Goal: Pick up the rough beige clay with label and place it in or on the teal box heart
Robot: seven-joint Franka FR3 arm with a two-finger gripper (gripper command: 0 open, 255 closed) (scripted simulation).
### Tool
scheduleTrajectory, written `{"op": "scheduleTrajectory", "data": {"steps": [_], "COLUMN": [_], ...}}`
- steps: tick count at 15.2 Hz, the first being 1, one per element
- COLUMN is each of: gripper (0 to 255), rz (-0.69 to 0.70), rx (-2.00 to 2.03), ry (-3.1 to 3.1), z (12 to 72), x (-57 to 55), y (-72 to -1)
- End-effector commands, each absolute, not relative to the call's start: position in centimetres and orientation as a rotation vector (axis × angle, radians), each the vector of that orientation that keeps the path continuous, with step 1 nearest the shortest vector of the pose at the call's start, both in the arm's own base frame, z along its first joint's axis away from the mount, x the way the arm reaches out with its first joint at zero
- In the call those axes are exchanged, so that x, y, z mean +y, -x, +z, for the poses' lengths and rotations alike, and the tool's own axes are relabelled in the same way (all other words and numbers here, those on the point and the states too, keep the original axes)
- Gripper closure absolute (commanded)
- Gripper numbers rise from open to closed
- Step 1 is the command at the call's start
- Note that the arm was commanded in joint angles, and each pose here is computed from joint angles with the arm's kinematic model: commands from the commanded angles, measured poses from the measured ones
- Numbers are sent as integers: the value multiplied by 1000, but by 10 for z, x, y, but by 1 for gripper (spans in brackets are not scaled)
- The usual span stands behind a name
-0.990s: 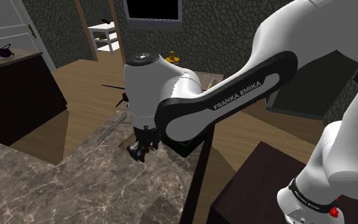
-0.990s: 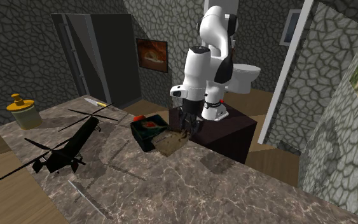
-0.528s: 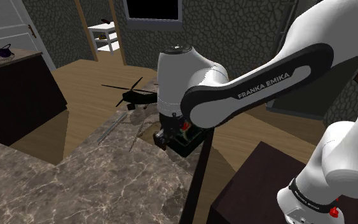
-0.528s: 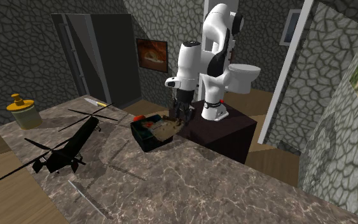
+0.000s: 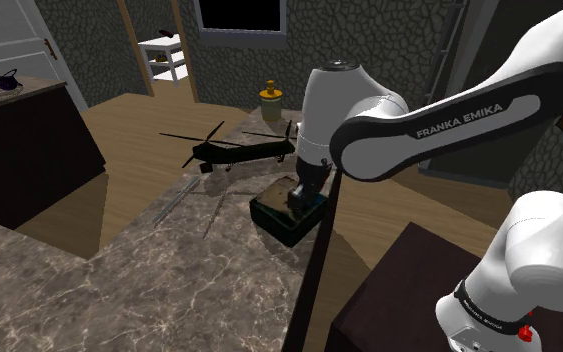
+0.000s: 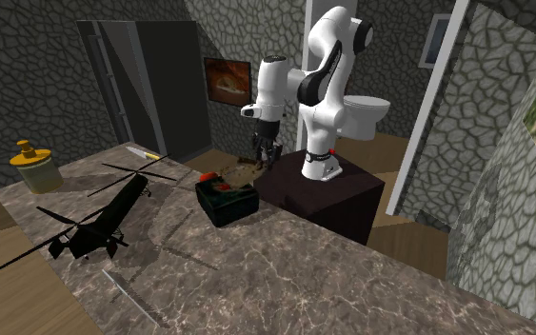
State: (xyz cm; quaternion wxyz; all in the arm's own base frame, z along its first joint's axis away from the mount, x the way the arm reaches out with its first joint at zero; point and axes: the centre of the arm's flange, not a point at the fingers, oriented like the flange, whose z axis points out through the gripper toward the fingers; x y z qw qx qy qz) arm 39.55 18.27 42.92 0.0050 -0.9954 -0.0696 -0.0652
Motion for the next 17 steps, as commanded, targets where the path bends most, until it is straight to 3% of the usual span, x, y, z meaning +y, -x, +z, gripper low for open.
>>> {"op": "scheduleTrajectory", "data": {"steps": [1, 17], "gripper": [255, 255], "rz": [-204, -204], "rx": [-220, -220], "ry": [3116, 3116], "z": [432, 353], "x": [157, 157], "y": [-390, -390]}}
